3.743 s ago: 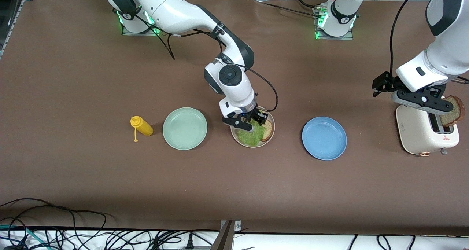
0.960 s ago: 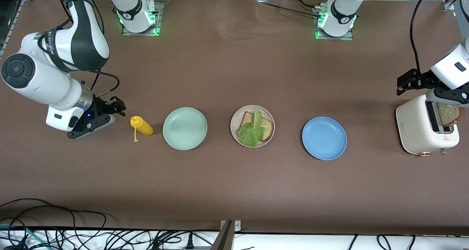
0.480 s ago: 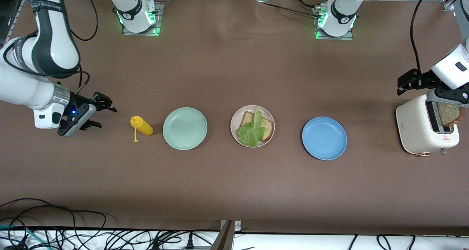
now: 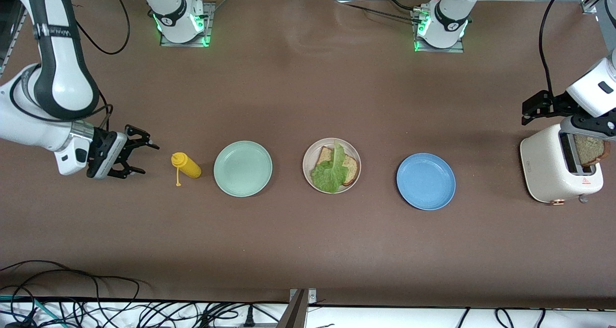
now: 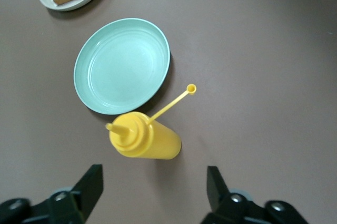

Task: Make sandwich on beige plate with both arms
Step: 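Move the right gripper back to the yellow mustard bottle, then grasp the yellow mustard bottle with the right gripper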

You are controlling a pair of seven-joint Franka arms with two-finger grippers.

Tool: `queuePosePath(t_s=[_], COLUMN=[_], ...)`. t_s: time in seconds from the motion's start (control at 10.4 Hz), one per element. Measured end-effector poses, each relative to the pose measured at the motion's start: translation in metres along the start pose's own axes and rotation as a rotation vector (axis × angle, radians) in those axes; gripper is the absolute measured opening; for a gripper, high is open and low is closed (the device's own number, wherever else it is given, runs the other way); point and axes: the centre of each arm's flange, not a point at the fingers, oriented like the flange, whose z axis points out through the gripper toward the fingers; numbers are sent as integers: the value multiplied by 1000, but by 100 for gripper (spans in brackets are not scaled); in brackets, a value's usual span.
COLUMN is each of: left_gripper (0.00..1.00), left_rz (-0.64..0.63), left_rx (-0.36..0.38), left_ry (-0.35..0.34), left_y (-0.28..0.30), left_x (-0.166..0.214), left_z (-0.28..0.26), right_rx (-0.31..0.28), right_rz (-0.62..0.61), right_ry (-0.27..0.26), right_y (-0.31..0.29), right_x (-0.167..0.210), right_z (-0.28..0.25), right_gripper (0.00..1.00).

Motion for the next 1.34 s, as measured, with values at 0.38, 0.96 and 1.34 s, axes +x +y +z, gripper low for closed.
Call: queuePosePath(t_s=[0.38,0.96,1.34], left_gripper=[100,100,100], left_rz=[-1,0,-1], left_rx=[0,-1,-1], left_ry=[-1,-3,-4], left_y=[0,0,0], left_x=[0,0,0], left_z=[0,0,1], right_rx=[42,76,95], right_rz=[-93,-221,-244], right_ry=[34,83,129], right_y=[13,19,20], right_x=[-28,-48,-59], right_z=[37,77,108], right_gripper=[100,100,100])
